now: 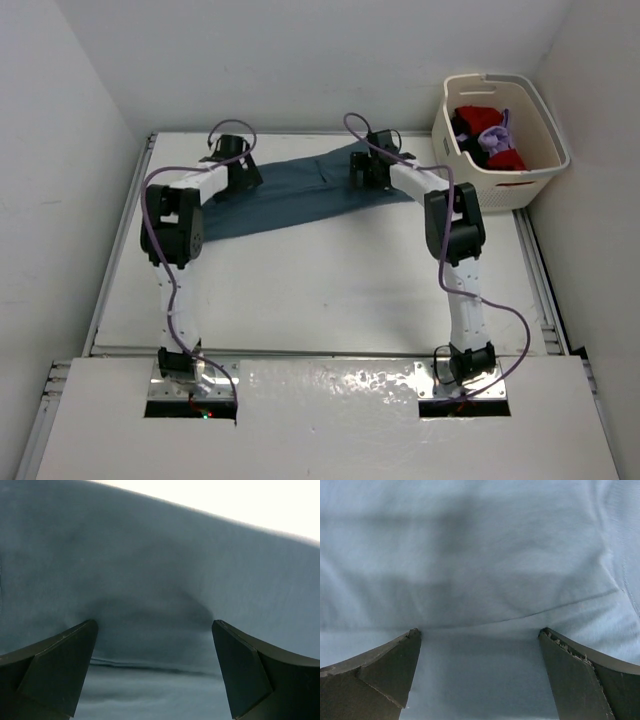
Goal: Fold and stack the t-shirts
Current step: Rotate the tshirt 90 degrees
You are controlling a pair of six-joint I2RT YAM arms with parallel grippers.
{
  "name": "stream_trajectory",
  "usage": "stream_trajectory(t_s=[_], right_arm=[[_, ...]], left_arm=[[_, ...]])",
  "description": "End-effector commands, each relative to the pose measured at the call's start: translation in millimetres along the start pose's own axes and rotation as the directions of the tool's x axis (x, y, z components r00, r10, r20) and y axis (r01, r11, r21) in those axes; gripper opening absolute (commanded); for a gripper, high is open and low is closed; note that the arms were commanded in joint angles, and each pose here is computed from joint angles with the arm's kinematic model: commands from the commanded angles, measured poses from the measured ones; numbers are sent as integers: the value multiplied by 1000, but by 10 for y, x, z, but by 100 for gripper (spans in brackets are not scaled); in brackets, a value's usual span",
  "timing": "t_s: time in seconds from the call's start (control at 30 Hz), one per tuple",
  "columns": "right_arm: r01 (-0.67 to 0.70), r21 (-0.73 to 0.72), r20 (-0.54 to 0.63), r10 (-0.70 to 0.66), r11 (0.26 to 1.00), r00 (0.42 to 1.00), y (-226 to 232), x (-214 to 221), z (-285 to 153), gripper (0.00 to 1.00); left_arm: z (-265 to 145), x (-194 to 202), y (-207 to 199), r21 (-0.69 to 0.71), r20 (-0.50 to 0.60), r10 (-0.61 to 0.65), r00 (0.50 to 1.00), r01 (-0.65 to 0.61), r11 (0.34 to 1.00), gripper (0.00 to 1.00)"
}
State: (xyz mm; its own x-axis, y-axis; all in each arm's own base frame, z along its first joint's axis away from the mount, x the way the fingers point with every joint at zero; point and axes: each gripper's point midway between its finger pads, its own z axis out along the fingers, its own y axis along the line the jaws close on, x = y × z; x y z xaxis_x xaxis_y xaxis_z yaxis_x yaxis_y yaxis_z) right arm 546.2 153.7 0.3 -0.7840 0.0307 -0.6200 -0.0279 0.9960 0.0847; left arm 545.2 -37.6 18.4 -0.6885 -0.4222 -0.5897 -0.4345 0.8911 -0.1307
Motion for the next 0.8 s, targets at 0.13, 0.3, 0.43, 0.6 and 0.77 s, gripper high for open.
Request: stream_trajectory(t_s=[0.13, 0.3, 0.43, 0.6, 0.77], right_arm=[[-17, -74, 3, 17, 997, 1000, 193, -206, 375, 99], [-17, -224, 90, 38, 974, 995, 542, -464, 602, 99], [-21, -292, 161, 71, 956, 984, 794, -557, 751, 99], [-85, -370, 187, 163, 925, 969, 1099, -545, 916, 99], [-77, -408, 199, 171, 910, 965, 1376, -514, 933, 99]], left_arm=[[-756, 1798, 774, -94, -341, -43, 939, 12, 996, 100], [-1383, 2614, 499, 43, -430, -13, 903, 35, 998, 100], [-1678, 2987, 342, 91, -474, 36, 880, 8, 996, 100], [-2002, 3330, 266, 104, -536, 66, 842, -12, 994, 100], [-2419, 3684, -85, 195, -590, 116, 799, 2, 981, 100]])
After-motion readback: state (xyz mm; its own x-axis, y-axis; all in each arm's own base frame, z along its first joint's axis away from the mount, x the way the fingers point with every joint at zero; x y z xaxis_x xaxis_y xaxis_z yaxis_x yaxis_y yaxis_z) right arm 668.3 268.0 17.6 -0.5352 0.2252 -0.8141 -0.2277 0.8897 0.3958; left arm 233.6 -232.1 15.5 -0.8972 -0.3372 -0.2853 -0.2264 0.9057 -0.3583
